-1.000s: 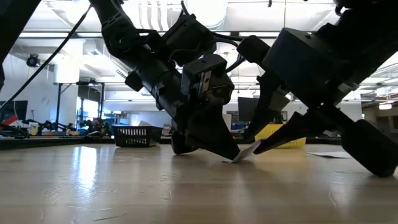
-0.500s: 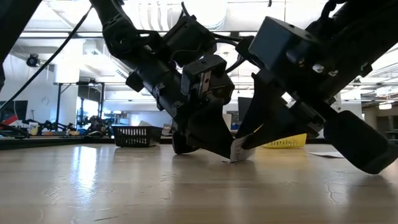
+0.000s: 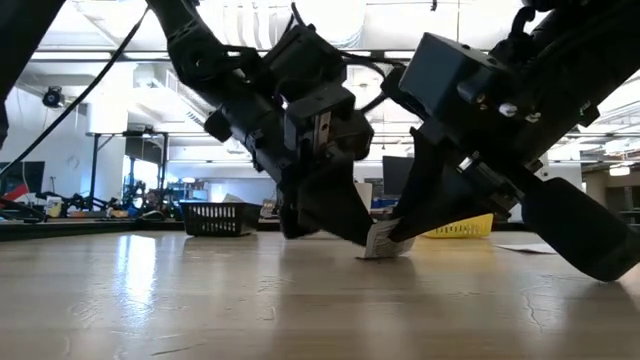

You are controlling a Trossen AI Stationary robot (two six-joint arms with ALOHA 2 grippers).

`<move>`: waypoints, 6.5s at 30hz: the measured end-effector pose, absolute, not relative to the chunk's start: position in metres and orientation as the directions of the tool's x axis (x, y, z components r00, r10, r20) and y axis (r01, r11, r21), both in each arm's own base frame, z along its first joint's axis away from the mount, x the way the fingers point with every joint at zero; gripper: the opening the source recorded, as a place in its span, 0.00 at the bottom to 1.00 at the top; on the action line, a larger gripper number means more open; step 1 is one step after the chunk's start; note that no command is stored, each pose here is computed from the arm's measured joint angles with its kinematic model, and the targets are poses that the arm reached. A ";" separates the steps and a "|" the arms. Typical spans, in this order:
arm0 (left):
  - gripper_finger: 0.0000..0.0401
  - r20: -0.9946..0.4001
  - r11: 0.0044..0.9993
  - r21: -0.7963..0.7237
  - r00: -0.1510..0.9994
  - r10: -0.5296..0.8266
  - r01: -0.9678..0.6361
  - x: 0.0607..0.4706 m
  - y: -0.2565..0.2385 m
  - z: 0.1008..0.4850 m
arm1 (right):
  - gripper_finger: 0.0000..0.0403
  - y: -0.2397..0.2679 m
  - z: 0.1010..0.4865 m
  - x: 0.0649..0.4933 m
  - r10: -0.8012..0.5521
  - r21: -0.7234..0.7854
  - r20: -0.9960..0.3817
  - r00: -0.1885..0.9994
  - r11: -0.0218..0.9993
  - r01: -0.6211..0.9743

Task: Pick & Place First Aid Supplies
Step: Put the towelette pack into the black basket, then put the blue bandage into the white bin

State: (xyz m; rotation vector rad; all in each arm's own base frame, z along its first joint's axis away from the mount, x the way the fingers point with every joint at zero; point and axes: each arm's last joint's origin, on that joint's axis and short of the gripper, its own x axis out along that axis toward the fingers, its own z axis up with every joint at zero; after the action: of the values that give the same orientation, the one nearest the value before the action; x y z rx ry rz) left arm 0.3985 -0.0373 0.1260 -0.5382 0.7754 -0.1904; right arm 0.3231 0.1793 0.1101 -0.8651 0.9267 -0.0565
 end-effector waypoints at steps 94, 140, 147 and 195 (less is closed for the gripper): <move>0.00 -0.215 0.998 0.020 0.975 -0.059 0.065 0.278 -0.015 0.195 | 0.21 0.073 0.225 0.353 -0.230 -0.065 -0.523 0.821 0.971 0.231; 0.00 -0.629 0.632 -0.239 0.614 0.478 -0.737 0.196 0.113 0.191 | 0.33 0.065 0.229 0.315 -0.307 -0.078 -0.680 0.666 0.933 0.351; 0.03 -0.634 0.601 -0.229 0.585 0.505 -0.766 0.199 0.122 0.184 | 0.33 0.071 0.226 0.314 -0.212 0.010 -0.715 0.666 0.950 0.312; 0.24 -0.384 0.967 -0.074 0.902 0.197 -0.242 0.265 0.026 0.244 | 0.02 0.093 0.165 0.240 -0.351 -0.085 -0.899 0.260 0.724 0.685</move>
State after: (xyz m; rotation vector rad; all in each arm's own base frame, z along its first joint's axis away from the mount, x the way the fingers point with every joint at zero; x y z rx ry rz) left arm 0.2650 0.0255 0.2445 -0.1212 0.3843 0.2274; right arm 0.2402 0.0935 0.1648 0.3546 1.1004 -0.7215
